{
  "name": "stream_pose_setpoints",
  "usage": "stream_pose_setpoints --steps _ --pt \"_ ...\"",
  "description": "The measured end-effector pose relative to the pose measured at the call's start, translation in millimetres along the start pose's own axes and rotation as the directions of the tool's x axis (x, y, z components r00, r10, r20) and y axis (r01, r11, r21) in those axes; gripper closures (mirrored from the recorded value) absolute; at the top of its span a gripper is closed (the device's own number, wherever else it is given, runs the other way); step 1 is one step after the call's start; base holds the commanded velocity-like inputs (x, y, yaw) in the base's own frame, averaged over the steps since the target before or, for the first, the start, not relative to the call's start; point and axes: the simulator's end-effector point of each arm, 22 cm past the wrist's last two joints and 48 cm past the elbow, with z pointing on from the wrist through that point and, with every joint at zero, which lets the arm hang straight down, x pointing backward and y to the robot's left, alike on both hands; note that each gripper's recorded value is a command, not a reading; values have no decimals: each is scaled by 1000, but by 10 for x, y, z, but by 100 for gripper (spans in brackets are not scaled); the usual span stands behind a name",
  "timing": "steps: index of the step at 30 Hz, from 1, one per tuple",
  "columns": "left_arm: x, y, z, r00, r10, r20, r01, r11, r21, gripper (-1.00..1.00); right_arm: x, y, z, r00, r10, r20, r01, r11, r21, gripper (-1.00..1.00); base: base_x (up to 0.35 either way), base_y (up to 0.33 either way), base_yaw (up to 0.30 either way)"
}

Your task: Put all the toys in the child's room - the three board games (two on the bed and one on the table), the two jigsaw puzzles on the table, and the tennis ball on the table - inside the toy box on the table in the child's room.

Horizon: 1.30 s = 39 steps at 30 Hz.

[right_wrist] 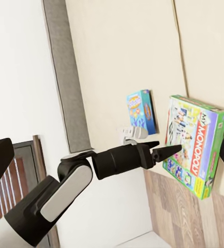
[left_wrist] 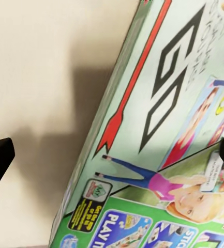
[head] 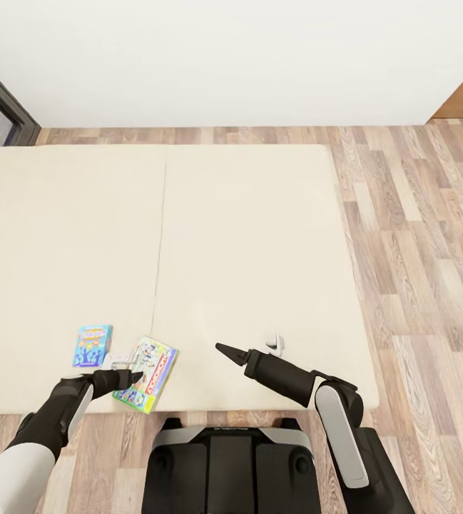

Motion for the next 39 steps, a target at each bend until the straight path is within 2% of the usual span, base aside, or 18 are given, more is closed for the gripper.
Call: stream_pose_setpoints --steps 26,29,35,39 --pt "-12 10 32 1000 20 3 -21 998 64 -100 95 -202 48 999 32 -16 -31 999 24 -100 0 -2 0" --pt "-17 92 16 1000 24 2 -25 998 50 -100 97 -206 49 999 33 -16 -32 999 24 -100 0 -172 0" --pt "-32 401 -47 999 37 -1 -37 999 -10 -100 99 -209 49 999 33 -16 -33 999 24 -100 0 -202 0" --pt "-33 473 -63 999 39 -2 -39 999 -26 -100 99 -209 49 999 33 -16 -33 999 24 -100 0 -61 0"
